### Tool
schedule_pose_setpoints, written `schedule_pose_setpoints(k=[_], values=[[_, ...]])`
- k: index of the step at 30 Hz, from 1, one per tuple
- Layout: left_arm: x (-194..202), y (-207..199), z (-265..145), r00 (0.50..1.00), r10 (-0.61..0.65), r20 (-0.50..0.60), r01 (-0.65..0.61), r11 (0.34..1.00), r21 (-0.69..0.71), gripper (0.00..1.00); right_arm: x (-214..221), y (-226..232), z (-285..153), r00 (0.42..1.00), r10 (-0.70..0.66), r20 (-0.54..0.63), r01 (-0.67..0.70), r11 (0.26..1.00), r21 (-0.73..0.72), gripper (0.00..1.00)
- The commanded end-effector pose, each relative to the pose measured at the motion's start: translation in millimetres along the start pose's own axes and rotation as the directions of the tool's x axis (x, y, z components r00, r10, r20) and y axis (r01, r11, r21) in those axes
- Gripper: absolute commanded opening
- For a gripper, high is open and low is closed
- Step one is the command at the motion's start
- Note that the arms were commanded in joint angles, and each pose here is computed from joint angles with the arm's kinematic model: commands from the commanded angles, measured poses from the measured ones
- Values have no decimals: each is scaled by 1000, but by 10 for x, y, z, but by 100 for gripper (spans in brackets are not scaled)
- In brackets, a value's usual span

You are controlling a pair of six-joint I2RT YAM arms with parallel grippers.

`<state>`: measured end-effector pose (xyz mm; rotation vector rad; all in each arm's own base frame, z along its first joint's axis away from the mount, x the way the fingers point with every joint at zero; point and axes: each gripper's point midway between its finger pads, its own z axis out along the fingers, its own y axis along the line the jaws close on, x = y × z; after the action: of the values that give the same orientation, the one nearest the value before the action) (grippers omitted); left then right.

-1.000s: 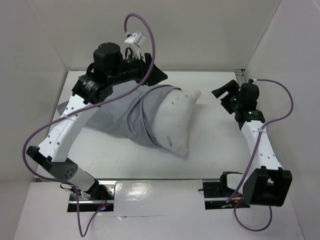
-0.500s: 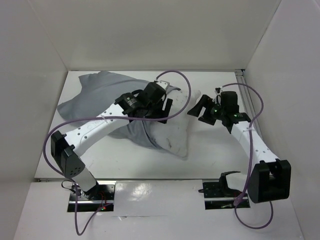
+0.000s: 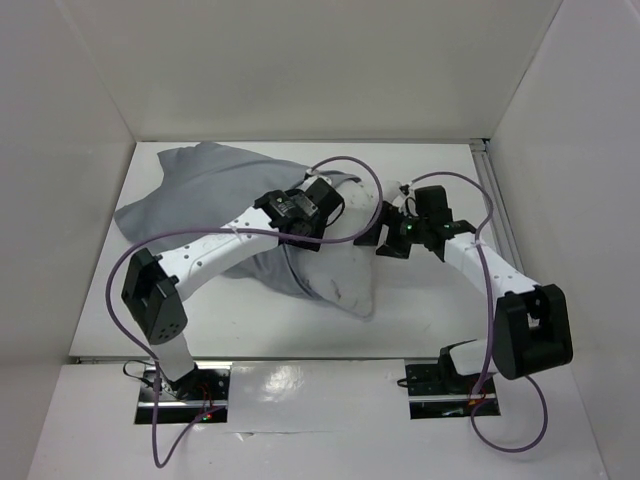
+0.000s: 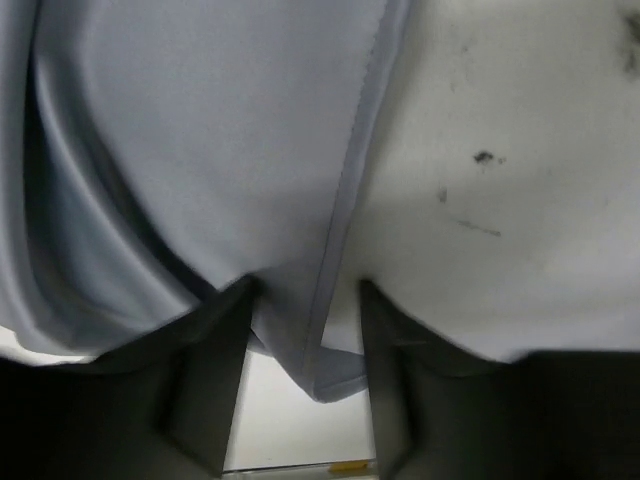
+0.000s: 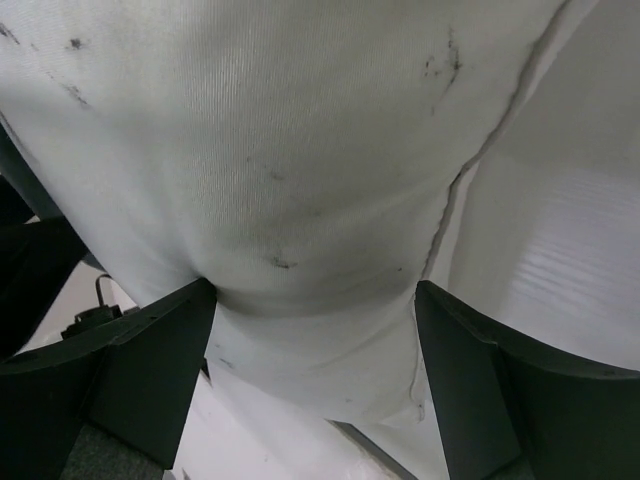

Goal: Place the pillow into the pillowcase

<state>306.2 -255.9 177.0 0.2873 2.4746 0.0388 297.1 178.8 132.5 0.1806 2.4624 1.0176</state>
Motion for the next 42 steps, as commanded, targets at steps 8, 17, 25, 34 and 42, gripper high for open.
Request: schedule_pose_setpoints(k=[8, 17, 25, 34, 42], values=[[-289, -84, -272, 998, -29, 60, 26, 998, 62, 0, 15, 300, 126, 996, -89, 14, 90, 987, -133, 35], [-882, -1675, -2035, 980, -42, 195, -174, 301, 938, 0, -713, 1423, 162, 986, 3, 165, 82, 859, -505, 0], [-907, -1986, -2366, 992, 5, 126, -126, -20, 992, 0, -522, 1441, 396, 975, 135, 178, -4, 807, -591, 0], [-961, -1487, -2041, 996, -48, 68, -63, 102, 993, 83, 78, 929, 370, 973, 219, 74, -149, 840, -522, 0], [-1164, -964, -1795, 992, -97, 78, -55, 223, 973, 88, 40, 543, 147, 988, -8, 156, 35, 984, -174, 56]])
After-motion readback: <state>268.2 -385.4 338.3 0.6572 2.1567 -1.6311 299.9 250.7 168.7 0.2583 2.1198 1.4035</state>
